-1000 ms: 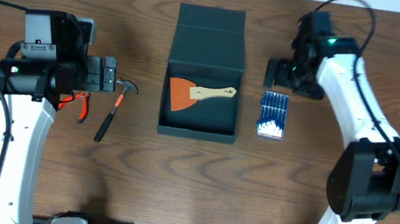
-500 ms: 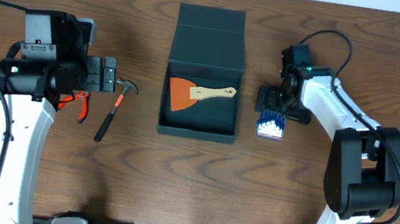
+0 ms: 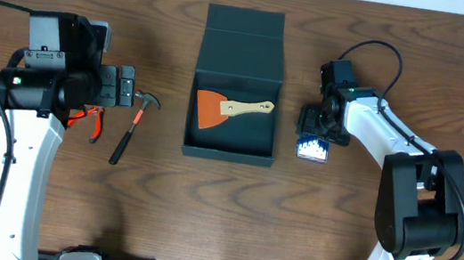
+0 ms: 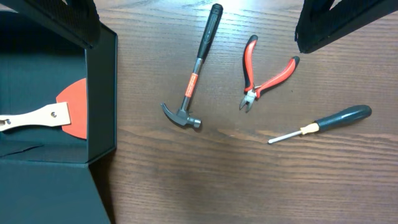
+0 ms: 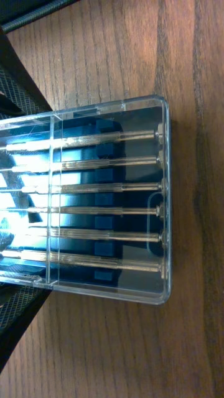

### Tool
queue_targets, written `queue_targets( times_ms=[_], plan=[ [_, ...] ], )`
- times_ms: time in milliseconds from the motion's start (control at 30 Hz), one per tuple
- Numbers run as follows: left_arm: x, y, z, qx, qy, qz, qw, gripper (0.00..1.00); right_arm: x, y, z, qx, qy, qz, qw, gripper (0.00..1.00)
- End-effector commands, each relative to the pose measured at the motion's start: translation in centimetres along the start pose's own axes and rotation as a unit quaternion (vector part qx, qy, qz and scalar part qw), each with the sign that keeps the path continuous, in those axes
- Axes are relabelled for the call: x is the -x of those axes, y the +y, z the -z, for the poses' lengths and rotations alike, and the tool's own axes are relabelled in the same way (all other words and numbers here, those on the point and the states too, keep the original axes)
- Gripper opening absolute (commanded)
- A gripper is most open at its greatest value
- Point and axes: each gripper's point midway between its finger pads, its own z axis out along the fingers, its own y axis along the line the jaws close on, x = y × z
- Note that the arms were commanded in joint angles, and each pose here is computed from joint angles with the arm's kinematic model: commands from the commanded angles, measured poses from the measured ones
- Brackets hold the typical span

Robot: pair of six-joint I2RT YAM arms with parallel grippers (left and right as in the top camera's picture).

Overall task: Pack container
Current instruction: 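Grasp the blue screwdriver case and lower it into the box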

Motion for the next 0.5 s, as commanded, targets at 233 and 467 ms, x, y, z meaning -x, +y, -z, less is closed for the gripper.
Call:
queue_targets(
  times_ms=[233,467],
  plan=[
    [-0.3,-0.3,-0.4,-0.008,0.007,-0.003,1.0,0.98,-1.0,-0.8,-1.1,-0.005,0.02,-0.013,1.0,0.61],
    [-0.2,-0.3,-0.4,-0.008,0.007,-0.003,1.0,0.98,5.0,1.7,5.7,0.038,-0.072,0.085,0.993,0.47]
  ],
)
